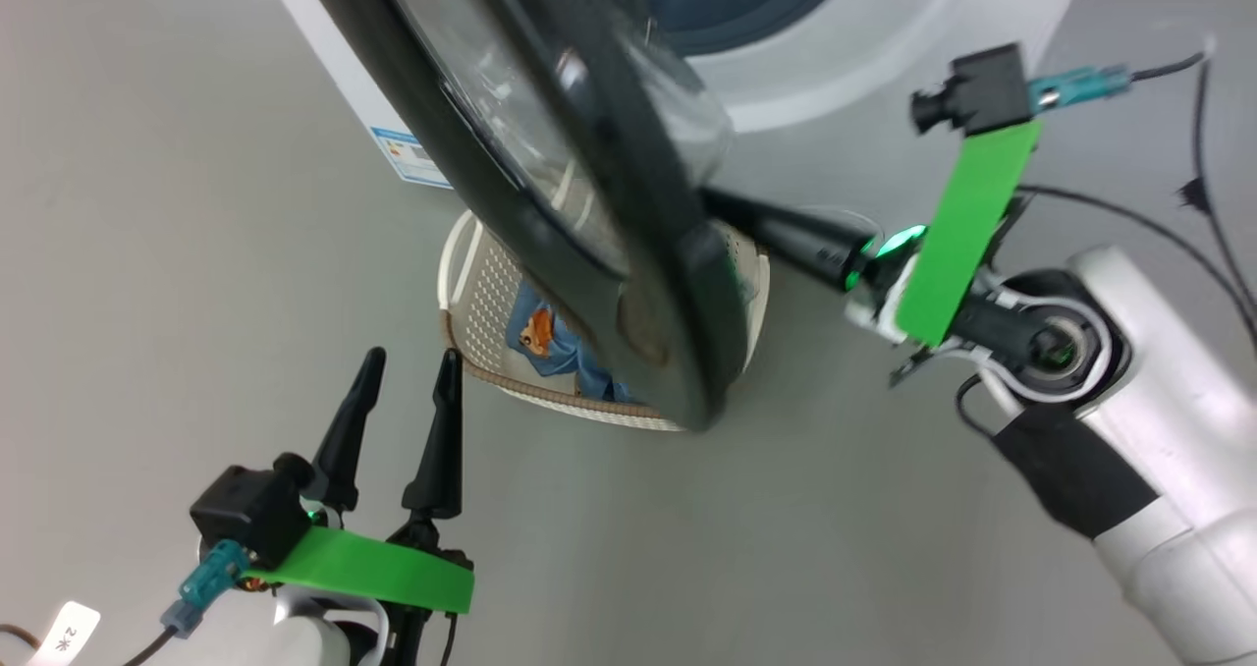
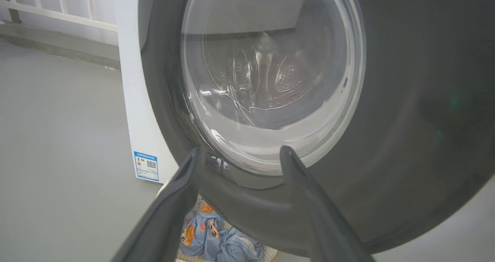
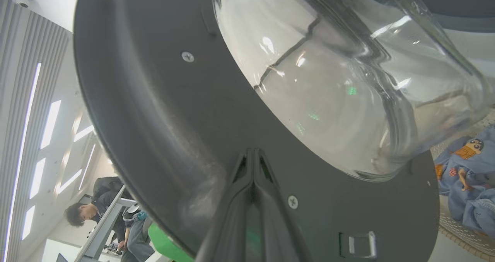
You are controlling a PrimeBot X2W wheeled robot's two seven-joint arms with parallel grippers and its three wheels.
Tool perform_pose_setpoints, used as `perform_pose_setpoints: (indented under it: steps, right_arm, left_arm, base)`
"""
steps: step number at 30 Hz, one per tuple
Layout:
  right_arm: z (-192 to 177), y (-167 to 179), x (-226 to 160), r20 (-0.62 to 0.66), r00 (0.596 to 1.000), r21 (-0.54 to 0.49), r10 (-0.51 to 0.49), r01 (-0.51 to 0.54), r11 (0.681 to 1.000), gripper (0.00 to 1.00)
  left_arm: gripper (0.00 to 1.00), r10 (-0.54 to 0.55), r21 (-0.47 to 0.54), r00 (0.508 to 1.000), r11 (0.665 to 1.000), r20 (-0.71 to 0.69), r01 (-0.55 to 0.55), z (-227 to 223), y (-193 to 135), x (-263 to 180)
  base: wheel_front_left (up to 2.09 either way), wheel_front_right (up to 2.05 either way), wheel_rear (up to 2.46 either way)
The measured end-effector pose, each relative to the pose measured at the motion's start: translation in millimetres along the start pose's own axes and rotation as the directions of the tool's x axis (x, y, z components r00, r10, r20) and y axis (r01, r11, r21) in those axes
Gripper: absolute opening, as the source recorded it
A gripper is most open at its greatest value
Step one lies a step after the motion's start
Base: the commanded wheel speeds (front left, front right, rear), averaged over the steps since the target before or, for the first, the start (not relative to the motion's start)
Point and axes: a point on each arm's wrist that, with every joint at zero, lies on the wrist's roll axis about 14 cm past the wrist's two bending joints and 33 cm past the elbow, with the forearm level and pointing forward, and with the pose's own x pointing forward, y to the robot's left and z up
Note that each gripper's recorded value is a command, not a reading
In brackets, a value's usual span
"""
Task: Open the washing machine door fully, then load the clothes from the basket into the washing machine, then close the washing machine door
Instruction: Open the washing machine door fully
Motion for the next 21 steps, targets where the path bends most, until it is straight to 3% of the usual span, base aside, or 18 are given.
perform_pose_setpoints:
  steps: [7, 13, 21]
  right_arm:
    - [-31, 33, 19, -0.092, 0.992, -0.012, 0.091, -0.092, 0.996, 0.00]
    - [-47, 42, 25, -0.128, 0.985, -0.003, 0.114, -0.115, 0.993, 0.00]
    - [-47, 46, 22, -0.082, 0.991, 0.005, 0.108, -0.108, 0.994, 0.00]
  left_arm:
    - [1.00, 0.030, 0.027, 1.000, 0.999, 0.009, -0.030, 6, 8, -14]
    - [1.00, 0.038, 0.033, 0.999, 0.999, 0.022, -0.039, 12, 11, -17]
    - [1.00, 0.037, 0.026, 0.999, 0.999, 0.024, -0.038, 12, 10, -21]
  base:
    - [0.00, 0.00, 0.00]
    - [0.00, 0.00, 0.00]
    - [0.00, 0.00, 0.00]
